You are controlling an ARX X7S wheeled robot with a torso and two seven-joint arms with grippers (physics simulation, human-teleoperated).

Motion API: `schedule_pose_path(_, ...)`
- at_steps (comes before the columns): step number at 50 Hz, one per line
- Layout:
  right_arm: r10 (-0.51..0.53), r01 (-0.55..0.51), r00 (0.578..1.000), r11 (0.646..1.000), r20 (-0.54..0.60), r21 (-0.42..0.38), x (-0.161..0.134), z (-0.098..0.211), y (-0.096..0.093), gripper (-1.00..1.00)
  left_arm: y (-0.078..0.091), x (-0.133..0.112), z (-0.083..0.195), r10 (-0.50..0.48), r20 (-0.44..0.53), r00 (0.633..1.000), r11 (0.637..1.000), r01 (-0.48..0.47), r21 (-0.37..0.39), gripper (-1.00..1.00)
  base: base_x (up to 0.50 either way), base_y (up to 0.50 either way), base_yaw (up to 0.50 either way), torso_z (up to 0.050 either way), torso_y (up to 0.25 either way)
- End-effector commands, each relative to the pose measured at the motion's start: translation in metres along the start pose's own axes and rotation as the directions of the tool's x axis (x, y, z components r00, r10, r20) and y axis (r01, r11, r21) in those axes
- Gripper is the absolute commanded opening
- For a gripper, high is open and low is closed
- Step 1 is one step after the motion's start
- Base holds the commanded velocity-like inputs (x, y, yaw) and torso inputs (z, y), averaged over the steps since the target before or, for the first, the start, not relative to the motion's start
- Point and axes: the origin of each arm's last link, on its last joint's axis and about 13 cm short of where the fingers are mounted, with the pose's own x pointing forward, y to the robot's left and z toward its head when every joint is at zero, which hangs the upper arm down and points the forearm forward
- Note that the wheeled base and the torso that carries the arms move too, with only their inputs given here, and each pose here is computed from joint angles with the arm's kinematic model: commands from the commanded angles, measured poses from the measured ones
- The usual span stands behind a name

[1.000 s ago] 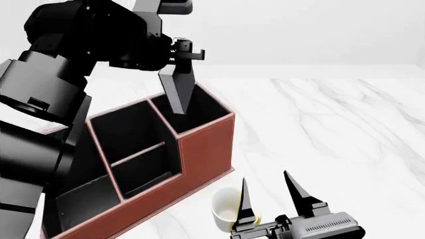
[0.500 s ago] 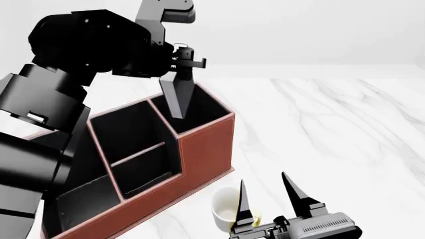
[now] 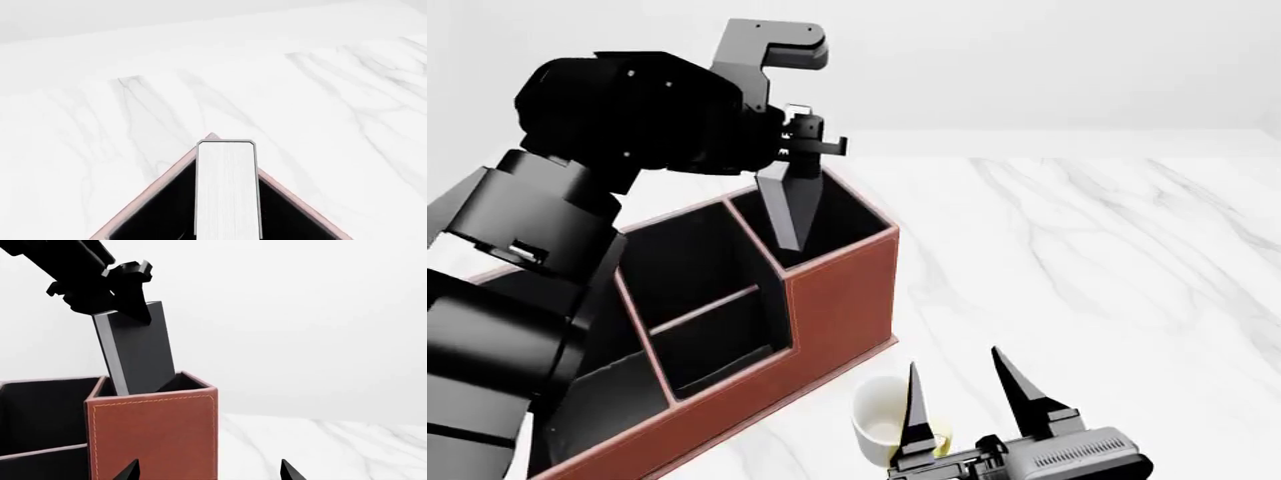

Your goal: Pick up the book and place it in the right compartment of the caddy.

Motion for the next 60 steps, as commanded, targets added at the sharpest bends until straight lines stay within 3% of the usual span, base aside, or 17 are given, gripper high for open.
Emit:
schedule_pose_path(1, 0.003, -0.003, 1.0, 1.0, 0.009, -0.004, 0.002, 0.001, -0.001, 1.0, -0.008, 0.007, -0.001, -0.016, 0.03, 0.999, 1.0, 0.015, 0.018, -1.0, 0.0, 0.0, 0.0, 0.0, 0.01)
schedule_pose_path(44, 0.003, -0.003, 1.0, 1.0, 0.002, -0.004, 0.002, -0.002, -0.001, 1.0, -0.015, 0.045, -0.039, -0.018, -0.078, 0.997, 0.997, 0.024, 0.069, -1.0, 0.0, 0.0, 0.0, 0.0, 0.001)
schedule_pose_path(49, 0.003, -0.003, 1.0, 1.0, 0.001, -0.004, 0.002, -0.002, -0.001, 1.0, -0.015, 0.044, -0.036, -0.014, -0.056, 0.998, 0.997, 0.018, 0.079, -1.0, 0.0, 0.0, 0.0, 0.002, 0.002)
schedule_pose_path(50, 0.003, -0.003, 1.0, 1.0, 0.002, -0.004, 0.002, -0.002, -0.001, 1.0, -0.015, 0.041, -0.033, -0.049, -0.063, 0.997, 0.998, 0.052, 0.047, 1.0, 0.0, 0.0, 0.0, 0.0, 0.0)
schedule_pose_path(60, 0.006, -0.006, 1.0, 1.0, 0.0, -0.006, 0.001, -0.003, 0.0, 1.0, -0.008, 0.031, -0.016, -0.013, -0.004, 1.0, 0.999, 0.013, 0.053, 1.0, 0.0, 0.0, 0.0, 0.0, 0.0)
